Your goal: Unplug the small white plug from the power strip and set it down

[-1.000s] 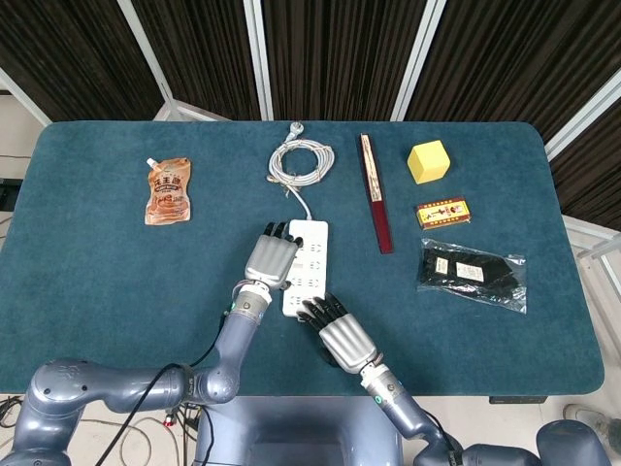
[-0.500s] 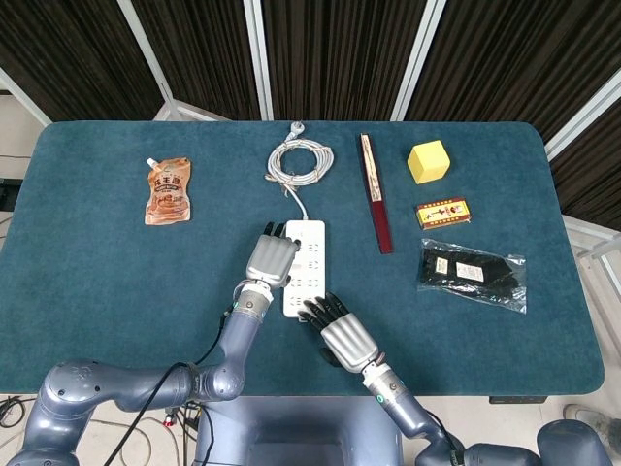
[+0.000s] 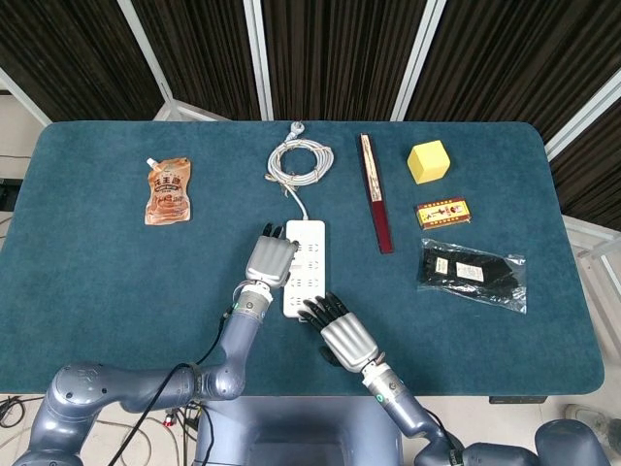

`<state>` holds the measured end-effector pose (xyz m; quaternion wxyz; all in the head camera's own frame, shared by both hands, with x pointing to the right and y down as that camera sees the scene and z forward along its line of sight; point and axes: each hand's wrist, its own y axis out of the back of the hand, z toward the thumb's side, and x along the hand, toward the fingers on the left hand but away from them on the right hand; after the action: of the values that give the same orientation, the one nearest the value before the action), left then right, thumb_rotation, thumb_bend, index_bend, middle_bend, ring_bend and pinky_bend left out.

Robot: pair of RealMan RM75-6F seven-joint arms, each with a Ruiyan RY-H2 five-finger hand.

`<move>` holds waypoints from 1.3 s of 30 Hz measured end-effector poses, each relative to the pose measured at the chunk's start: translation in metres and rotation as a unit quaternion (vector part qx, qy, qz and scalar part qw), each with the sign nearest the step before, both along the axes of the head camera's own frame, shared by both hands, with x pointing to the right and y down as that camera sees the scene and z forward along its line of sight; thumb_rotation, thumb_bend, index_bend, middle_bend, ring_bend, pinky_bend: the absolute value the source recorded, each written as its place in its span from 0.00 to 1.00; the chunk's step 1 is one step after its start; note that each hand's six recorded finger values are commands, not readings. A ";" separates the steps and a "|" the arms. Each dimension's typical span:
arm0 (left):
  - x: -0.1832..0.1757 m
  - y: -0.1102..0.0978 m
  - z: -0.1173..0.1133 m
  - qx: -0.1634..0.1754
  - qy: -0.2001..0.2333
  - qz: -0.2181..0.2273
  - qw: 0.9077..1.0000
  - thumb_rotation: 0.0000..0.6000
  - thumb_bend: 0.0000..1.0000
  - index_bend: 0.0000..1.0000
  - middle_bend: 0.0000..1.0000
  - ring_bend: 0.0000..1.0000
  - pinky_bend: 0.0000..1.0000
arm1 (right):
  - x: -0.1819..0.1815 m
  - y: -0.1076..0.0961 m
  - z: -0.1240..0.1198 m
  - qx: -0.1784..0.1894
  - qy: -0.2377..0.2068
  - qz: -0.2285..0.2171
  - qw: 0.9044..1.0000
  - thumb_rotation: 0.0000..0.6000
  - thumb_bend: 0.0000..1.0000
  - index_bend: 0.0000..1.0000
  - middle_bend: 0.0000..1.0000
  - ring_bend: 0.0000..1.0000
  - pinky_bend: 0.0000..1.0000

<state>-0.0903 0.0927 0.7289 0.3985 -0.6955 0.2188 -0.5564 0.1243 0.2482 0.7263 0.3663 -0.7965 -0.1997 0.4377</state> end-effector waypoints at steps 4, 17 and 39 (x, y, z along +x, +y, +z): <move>0.000 -0.001 0.001 0.004 0.004 -0.001 1.000 1.00 0.30 0.49 0.52 0.15 0.13 | 0.001 0.001 0.001 -0.002 0.002 0.001 1.000 1.00 0.41 0.14 0.18 0.08 0.07; 0.005 0.005 0.005 0.004 0.010 0.008 1.000 1.00 0.29 0.46 0.47 0.15 0.13 | 0.002 0.001 0.002 -0.004 0.002 0.004 1.000 1.00 0.41 0.14 0.18 0.08 0.07; 0.011 0.009 0.008 0.014 0.014 0.009 1.000 1.00 0.40 0.70 0.73 0.27 0.17 | 0.005 0.000 0.004 -0.006 0.003 0.005 1.000 1.00 0.41 0.14 0.18 0.08 0.07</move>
<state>-0.0796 0.1021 0.7369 0.4102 -0.6996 0.2262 -0.5396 0.1291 0.2481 0.7307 0.3598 -0.7962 -0.2004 0.4432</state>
